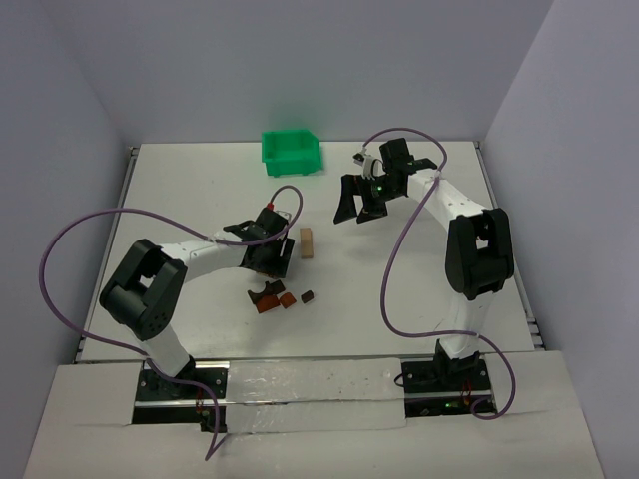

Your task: Build the wood block tower

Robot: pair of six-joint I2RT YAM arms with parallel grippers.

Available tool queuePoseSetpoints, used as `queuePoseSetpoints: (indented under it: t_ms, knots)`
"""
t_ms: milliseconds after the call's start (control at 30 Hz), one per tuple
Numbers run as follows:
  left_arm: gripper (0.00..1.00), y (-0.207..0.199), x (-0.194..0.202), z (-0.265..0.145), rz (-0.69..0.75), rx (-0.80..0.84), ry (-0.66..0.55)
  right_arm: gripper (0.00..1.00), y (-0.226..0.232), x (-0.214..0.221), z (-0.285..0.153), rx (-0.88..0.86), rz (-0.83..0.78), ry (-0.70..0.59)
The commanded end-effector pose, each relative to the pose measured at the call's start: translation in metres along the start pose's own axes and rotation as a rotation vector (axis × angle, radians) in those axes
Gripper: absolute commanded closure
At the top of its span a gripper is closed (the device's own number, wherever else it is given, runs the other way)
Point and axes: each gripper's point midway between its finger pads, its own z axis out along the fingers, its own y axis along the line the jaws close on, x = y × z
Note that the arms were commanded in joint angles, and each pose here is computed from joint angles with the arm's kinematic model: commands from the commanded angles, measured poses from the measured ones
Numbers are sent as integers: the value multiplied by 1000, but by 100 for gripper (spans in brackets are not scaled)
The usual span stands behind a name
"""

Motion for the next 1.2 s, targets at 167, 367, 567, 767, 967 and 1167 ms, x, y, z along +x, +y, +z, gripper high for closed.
queuePoseSetpoints:
  t_ms: [167,367,567,767,967,1167]
  knots:
    - [30,2,-8,-4,-23,9,8,0,0,-6,-3,-9,1,-15]
    - [41,4,-14,-9,-14,-4,1,0,0,-6,-2,-13,2,-16]
    - [50,3,-36,-27,70,30,-41,0,4,-7,-6,-20,-6,-27]
    - [79,-27,-69,-66,391,306,-128,0,7,-6,-13,-8,-35,-45]
    - [95,-55,-112,-96,623,508,-309,0,7,-9,-22,4,-58,-76]
    - [98,-61,-139,-95,897,550,-344,0,0,-10,-35,32,-69,-105]
